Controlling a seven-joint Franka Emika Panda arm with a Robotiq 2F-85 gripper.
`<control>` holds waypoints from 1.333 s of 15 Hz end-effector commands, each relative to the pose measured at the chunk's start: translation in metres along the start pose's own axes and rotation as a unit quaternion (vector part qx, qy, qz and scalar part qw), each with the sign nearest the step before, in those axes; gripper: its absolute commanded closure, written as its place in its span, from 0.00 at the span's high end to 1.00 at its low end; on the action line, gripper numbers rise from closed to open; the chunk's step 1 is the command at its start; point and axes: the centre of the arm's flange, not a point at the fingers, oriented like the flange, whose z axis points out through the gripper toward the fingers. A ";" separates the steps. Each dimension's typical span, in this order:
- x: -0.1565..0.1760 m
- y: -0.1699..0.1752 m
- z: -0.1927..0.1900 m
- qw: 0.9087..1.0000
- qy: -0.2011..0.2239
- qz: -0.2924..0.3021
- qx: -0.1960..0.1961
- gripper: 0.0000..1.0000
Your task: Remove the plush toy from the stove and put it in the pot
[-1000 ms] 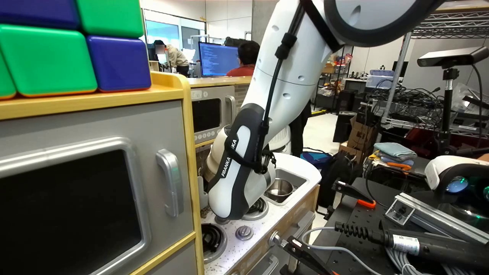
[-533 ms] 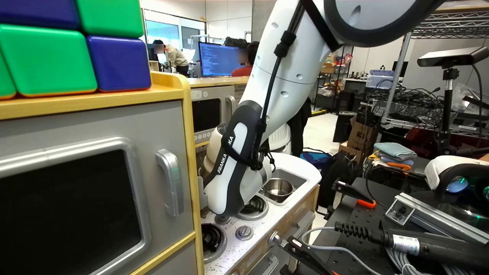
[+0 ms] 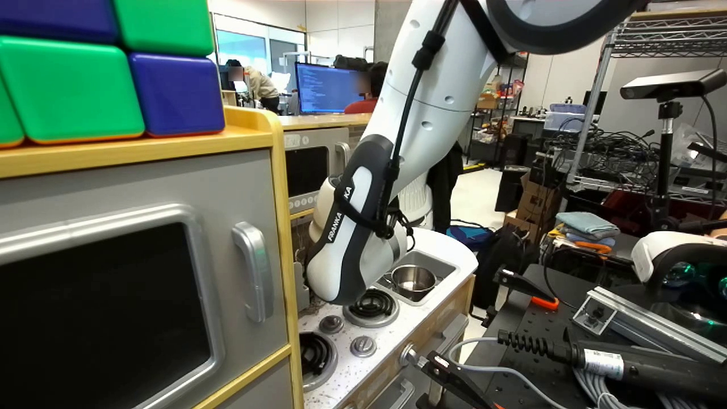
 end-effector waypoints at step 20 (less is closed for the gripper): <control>-0.054 0.227 -0.059 0.960 -0.067 0.210 -0.171 0.80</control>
